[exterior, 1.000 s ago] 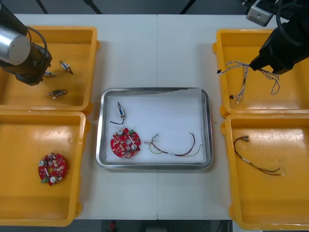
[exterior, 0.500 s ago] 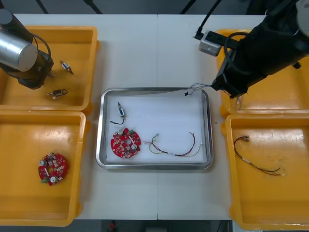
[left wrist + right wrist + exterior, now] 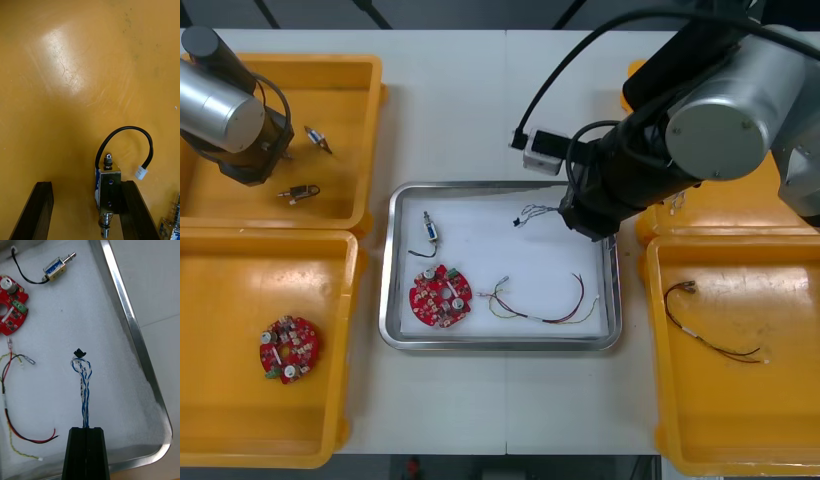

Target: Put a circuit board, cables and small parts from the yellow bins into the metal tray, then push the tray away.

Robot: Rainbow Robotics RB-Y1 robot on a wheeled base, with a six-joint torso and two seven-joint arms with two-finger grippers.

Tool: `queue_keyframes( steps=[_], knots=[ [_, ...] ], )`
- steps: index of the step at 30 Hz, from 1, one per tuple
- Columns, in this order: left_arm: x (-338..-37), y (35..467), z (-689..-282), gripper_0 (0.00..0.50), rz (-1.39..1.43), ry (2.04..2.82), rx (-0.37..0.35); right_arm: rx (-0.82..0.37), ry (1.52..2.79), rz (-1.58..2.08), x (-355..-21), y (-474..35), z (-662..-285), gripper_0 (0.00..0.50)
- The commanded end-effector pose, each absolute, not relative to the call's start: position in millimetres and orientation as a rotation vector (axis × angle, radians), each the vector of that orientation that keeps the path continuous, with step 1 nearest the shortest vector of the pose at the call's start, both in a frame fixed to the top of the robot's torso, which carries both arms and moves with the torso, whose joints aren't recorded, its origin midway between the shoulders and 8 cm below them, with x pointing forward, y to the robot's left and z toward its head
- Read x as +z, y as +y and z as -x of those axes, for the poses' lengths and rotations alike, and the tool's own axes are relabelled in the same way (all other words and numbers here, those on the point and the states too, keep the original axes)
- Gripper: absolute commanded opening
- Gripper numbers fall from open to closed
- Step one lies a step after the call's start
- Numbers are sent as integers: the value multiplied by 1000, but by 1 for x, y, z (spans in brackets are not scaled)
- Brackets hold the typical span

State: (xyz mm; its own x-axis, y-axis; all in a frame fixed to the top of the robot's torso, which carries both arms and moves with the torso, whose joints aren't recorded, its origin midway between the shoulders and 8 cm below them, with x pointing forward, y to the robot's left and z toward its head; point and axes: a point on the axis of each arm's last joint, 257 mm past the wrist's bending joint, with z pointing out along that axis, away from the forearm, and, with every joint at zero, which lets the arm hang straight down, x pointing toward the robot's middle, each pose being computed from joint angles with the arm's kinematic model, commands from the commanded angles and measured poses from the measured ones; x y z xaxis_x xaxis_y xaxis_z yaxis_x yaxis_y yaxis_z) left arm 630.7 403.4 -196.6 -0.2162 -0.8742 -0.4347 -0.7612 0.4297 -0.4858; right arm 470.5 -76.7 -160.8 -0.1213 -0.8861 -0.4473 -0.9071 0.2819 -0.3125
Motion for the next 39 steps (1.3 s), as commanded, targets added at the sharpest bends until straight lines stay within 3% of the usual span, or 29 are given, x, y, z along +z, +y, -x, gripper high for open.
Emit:
queue_keyframes(
  steps=[1, 3, 4, 5, 7, 19, 22, 26, 28, 30, 39],
  knots=[
    [-186, 393, -641, 451, 1360, 1991, -221, -16, 1891, 1692, -177, -55, -470, 0],
    [-188, 395, -640, 300, 1345, 1998, -206, -32, 1870, 1701, -185, -51, -473, 0],
    [-190, 395, -640, 147, 1336, 2002, -197, -43, 1851, 1708, -191, -47, -475, 0],
    [-191, 395, -639, 58, 1330, 2007, -190, -51, 1838, 1709, -196, -45, -477, 0],
    [-192, 397, -639, 1, 1317, 2012, -177, -65, 1817, 1712, -205, -40, -481, 0],
    [-195, 398, -635, 0, 1287, 2046, -142, -64, 1854, 1659, -235, -42, -503, 0],
    [-189, 404, -629, 0, 1247, 2095, -94, -56, 1871, 1646, -238, -43, -504, 0],
    [-176, 409, -622, 0, 1196, 2168, -56, -56, 1880, 1635, -237, -44, -505, 55],
    [-168, 411, -619, 0, 1175, 2196, -48, -54, 1885, 1628, -236, -45, -505, 228],
    [-158, 412, -616, 0, 1149, 2226, -46, -52, 1889, 1614, -233, -47, -506, 491],
    [-118, 408, -599, 0, 1093, 2312, -60, -49, 1939, 1593, -210, -57, -499, 500]
  ],
)
